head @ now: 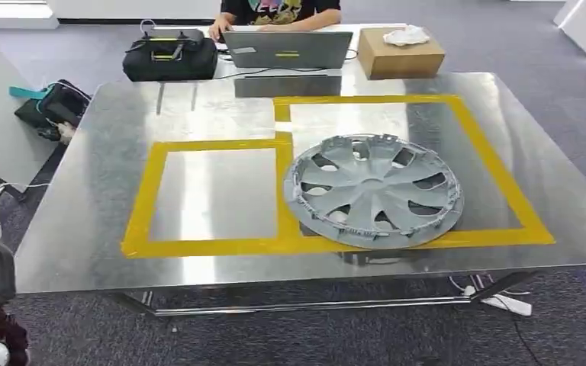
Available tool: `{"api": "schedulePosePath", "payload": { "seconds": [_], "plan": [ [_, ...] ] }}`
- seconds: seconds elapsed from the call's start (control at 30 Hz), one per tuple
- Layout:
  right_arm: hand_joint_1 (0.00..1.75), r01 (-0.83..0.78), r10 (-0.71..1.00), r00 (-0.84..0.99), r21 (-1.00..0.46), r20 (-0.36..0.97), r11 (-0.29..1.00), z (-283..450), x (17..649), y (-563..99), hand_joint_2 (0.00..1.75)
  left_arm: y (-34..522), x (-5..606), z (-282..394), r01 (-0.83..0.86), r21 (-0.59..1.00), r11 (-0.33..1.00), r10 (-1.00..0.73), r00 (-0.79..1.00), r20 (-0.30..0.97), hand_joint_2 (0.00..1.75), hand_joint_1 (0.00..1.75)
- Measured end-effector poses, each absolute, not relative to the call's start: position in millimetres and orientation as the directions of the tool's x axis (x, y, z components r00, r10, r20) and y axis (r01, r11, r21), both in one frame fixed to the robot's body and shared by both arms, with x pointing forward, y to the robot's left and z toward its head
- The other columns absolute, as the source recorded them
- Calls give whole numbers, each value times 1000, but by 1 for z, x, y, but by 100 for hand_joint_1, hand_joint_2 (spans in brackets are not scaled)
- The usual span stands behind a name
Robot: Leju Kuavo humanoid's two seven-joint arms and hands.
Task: Take the parts from the cabinet and place them on the table.
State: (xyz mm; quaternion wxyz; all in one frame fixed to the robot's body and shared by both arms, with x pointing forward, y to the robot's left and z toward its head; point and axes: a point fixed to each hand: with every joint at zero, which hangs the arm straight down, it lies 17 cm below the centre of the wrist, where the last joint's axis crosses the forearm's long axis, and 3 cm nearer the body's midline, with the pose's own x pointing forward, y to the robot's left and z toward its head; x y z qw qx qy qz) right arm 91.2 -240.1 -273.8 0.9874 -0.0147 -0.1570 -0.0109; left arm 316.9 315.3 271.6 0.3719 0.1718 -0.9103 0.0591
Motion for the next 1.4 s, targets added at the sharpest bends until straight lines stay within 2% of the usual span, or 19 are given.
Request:
{"api": "schedulePosePath", "payload": {
  "seconds": [0.5,0.87,1.23,1.4],
  "plan": [
    [0,20,-13,948,-18,319,1000,-273,97,-237,0,309,317,272,-338,65,939,-288,-668,686,175,175],
    [0,-1,3,948,-6,320,1000,-272,97,-233,0,260,344,221,-110,308,945,-314,-572,758,175,175],
    [0,-16,17,948,-4,318,1000,-272,96,-232,0,246,354,201,-47,363,930,-328,-550,768,175,175],
    [0,-84,81,945,-2,318,996,-271,100,-227,0,220,391,190,-8,466,885,-393,-549,738,175,175]
  ]
}}
